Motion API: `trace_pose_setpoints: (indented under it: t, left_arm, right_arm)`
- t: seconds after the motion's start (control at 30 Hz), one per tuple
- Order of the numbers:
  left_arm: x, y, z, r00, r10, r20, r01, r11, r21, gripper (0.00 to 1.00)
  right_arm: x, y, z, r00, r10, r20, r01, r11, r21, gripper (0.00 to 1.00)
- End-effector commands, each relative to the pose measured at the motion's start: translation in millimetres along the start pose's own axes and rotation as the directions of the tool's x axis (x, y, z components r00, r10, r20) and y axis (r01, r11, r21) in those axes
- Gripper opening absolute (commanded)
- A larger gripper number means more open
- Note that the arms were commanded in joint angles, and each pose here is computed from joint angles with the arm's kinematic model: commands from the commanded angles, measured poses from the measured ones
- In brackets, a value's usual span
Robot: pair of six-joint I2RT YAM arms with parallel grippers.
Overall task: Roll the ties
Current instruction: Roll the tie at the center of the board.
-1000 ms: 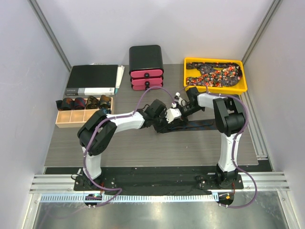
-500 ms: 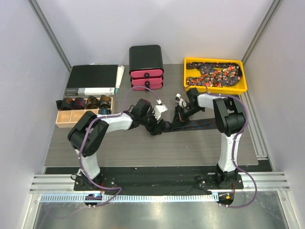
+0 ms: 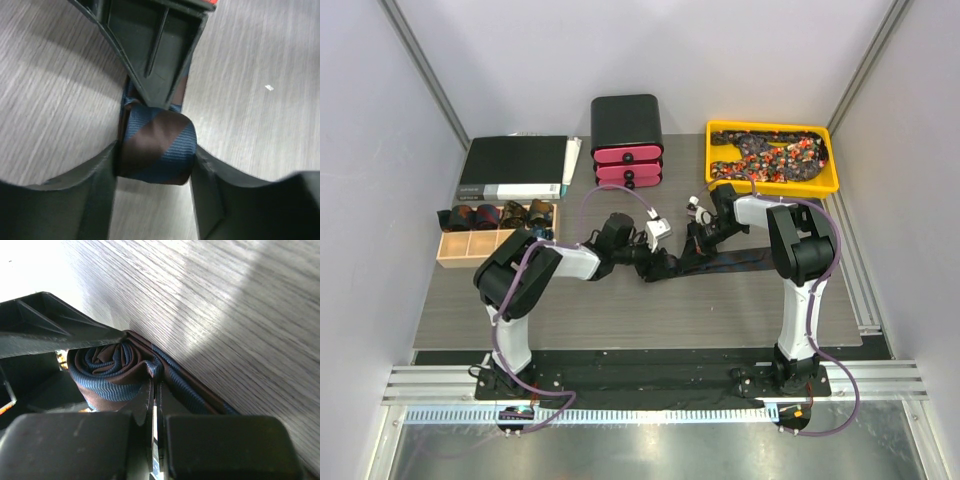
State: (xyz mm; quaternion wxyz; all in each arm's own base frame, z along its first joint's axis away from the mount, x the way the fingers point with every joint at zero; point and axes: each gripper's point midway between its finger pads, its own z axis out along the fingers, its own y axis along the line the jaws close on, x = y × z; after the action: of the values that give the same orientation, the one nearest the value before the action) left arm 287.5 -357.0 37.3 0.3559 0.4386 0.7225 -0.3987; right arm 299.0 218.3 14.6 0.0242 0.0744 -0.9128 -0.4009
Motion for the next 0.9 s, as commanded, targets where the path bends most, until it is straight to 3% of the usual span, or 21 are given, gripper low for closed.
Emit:
trace_pose_setpoints:
  t: [0.0, 0.07, 0.37, 0.67, 0.87]
  left_arm:
    - [-11.5, -2.3, 13.1, 0.992, 0.126, 0.024, -0.126, 0.992, 0.013, 0.5]
    - [-6.2, -6.0, 15.1, 0.99, 0.141, -0.013, -0.141, 0.99, 0.015, 0.44]
    - [-2.8, -10.4, 25.6, 0.992, 0.127, -0.017, -0.127, 0.992, 0.016, 0.51]
    - [-4.9, -13.7, 40.7, 0.995, 0.102, -0.007, -0.102, 0.994, 0.031, 0.49]
    - [12.6, -10.1, 45.4, 0.992, 0.091, -0.091, -0.09, 0.996, 0.012, 0.4]
  right_arm:
    - [9.4, -52.2, 16.3, 0.999, -0.018, -0.036, 0.025, 0.977, 0.21, 0.01]
    - [10.9, -50.1, 17.4, 0.999, -0.019, -0.042, 0.027, 0.978, 0.205, 0.01]
    - [18.0, -47.1, 24.7, 0.998, -0.012, -0.054, 0.023, 0.982, 0.19, 0.01]
    - [21.0, -41.8, 28.8, 0.998, 0.001, -0.056, 0.008, 0.986, 0.164, 0.01]
    - [21.4, -38.6, 30.2, 0.999, 0.009, -0.053, 0.0, 0.988, 0.151, 0.01]
